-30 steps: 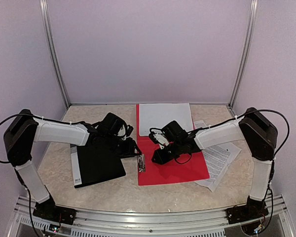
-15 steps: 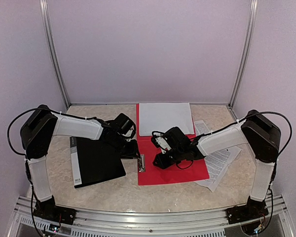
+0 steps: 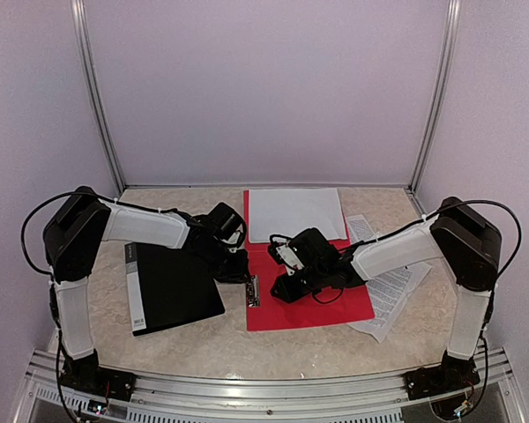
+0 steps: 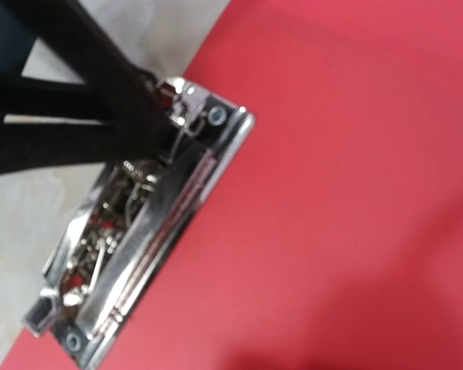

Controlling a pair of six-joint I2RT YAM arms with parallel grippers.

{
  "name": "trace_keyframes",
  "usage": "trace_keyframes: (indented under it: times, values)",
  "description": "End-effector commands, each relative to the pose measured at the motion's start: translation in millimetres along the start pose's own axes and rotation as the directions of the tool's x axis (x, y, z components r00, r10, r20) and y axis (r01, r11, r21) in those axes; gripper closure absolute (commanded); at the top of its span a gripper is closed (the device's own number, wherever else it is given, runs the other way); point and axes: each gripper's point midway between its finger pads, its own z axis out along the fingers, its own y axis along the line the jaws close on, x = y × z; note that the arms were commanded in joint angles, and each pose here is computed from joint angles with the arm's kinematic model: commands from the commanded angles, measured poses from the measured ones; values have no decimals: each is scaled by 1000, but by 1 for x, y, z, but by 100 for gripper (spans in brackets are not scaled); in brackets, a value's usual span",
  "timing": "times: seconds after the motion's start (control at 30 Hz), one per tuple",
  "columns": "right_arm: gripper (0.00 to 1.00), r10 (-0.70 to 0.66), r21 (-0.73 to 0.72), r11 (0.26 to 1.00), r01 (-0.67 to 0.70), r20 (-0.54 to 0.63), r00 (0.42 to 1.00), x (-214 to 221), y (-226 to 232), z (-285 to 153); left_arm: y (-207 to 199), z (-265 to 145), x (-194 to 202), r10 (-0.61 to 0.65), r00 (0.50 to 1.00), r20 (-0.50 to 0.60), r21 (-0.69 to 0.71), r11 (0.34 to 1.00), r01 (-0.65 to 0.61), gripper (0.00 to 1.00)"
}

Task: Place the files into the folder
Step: Open the spring clip on the folder at the center of the board.

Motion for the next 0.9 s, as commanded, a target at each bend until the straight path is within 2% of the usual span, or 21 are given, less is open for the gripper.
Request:
trace_keyframes:
  times: [0.0, 0.43, 0.57, 0.7, 0.87]
  values:
    - [81, 4, -2, 1000, -4, -32, 999, 15, 2, 7, 0, 10, 2, 15, 1000, -27, -14, 1000, -16, 78]
    - [81, -31, -1, 1000, 31, -40, 999, 19, 20, 13, 0, 14, 8, -22, 999, -40, -18, 1000, 21, 94]
    - [80, -41, 7, 999, 41, -10, 999, 11, 30, 11, -1, 16, 10, -39, 998, -41, -15, 999, 39, 99]
    - [81, -18, -3, 1000, 18, 46, 999, -1, 41, 8, 1, 17, 12, -59, 997, -39, -13, 998, 59, 100]
    - [82, 75, -48, 996, -71, 90, 993, -7, 47, 8, 3, 19, 14, -71, 997, -38, -16, 997, 70, 100]
